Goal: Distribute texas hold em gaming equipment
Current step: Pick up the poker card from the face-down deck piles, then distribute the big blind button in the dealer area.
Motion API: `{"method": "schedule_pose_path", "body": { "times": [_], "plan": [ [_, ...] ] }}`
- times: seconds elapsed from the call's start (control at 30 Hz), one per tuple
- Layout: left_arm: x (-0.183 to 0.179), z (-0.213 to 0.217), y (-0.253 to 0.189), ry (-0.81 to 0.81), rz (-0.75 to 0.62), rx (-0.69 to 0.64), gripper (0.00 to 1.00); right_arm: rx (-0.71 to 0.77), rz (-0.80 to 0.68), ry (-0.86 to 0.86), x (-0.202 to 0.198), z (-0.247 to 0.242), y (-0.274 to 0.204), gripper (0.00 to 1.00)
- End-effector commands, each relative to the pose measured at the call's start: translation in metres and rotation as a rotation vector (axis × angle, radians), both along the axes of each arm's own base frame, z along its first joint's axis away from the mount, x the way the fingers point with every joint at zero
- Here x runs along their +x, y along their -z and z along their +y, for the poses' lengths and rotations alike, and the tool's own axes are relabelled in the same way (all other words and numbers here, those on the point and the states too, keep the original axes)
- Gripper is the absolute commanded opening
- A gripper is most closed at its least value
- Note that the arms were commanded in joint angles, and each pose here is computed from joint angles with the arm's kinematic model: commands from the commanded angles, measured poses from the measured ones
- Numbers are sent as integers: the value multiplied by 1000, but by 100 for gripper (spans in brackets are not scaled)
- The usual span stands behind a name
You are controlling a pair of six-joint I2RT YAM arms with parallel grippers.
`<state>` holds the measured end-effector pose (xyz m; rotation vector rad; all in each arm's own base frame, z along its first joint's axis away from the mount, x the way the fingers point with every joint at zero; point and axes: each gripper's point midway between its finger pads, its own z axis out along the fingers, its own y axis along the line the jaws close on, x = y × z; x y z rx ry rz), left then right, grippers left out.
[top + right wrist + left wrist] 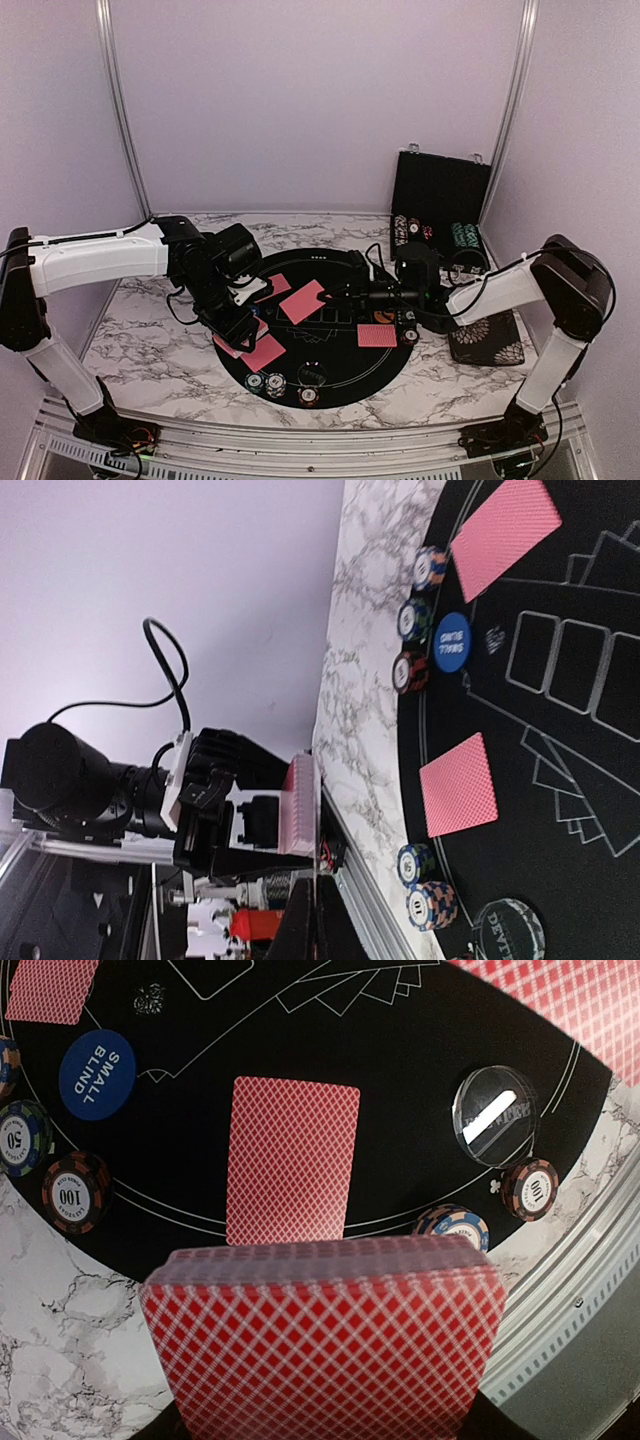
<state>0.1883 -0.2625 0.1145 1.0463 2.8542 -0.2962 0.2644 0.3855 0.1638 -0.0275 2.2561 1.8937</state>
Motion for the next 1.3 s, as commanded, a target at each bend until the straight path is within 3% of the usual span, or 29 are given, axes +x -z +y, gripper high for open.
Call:
{"method": "schedule_pose_path", "body": {
  "times": [0.0,0.57,1.27],
  "plan": [
    [1,-3,-4,10,-17,-15,51,-12,-27,128,14,-29,-5,0],
    [2,-5,-3,24,-13,-18,51,-298,67,508,-2,-157,71,0],
    [2,-5,-3,27,-13,-17,51,-329,111,478,-6,-155,95,0]
  ]
}}
